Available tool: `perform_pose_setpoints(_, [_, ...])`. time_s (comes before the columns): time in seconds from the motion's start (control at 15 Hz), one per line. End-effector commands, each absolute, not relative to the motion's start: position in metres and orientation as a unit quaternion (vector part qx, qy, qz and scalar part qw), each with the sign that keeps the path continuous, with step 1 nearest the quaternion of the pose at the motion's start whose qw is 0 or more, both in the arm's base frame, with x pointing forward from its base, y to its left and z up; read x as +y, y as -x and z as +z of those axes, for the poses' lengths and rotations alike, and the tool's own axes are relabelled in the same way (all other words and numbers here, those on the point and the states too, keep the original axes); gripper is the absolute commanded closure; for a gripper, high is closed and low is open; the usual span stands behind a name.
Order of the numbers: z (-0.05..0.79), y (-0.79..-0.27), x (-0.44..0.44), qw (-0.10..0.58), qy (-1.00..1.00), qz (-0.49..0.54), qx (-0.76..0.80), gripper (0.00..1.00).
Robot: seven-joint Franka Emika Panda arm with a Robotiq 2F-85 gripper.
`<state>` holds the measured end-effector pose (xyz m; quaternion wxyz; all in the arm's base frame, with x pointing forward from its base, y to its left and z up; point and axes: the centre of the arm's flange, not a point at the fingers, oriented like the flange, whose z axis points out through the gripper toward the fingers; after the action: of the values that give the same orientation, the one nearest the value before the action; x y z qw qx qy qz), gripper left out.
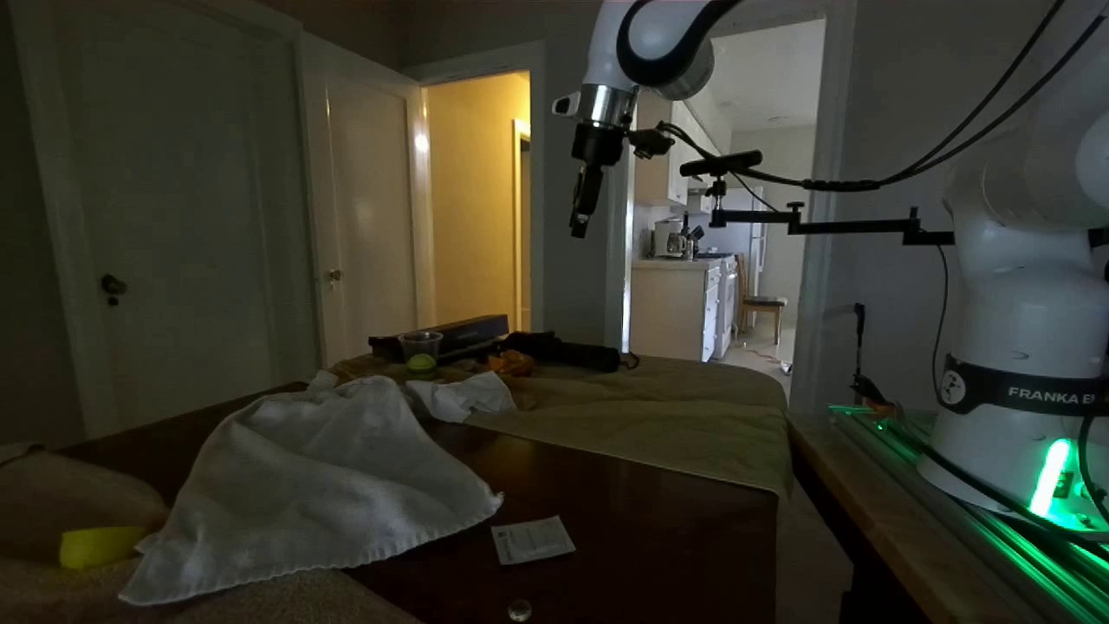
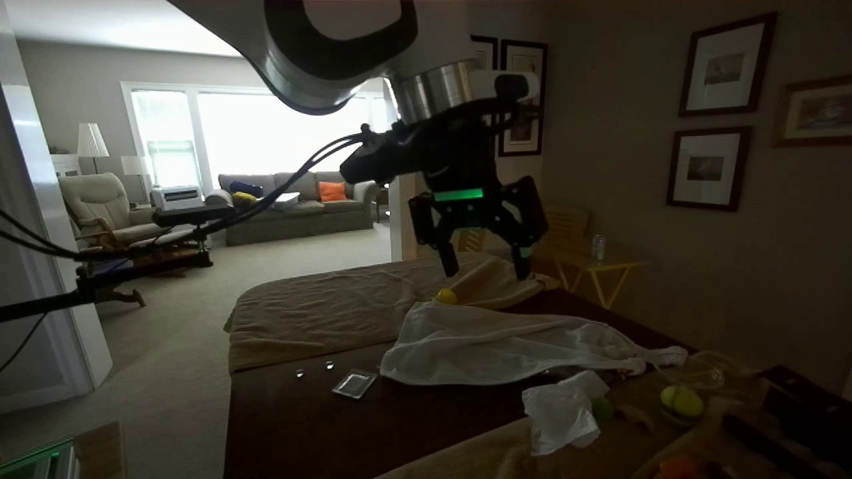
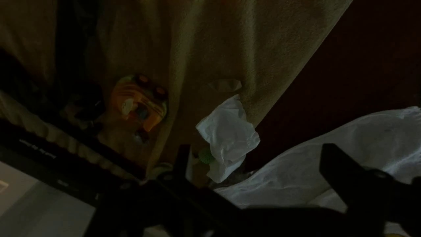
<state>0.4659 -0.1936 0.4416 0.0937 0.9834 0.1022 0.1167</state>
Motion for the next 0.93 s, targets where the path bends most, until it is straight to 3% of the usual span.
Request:
perform_pose_setpoints(0.0, [0.433, -0.529, -0.23, 0.096, -0.966, 0.14, 0.193, 0.0])
perform_pose_setpoints(0.47, [0.398, -0.651, -0.197, 0.073, -0.925, 0.191, 0.32, 0.0])
perform_pose_setpoints(0.87, [0.376, -0.72, -0.131, 0.029, -0.926, 0.169, 0.337, 0.0])
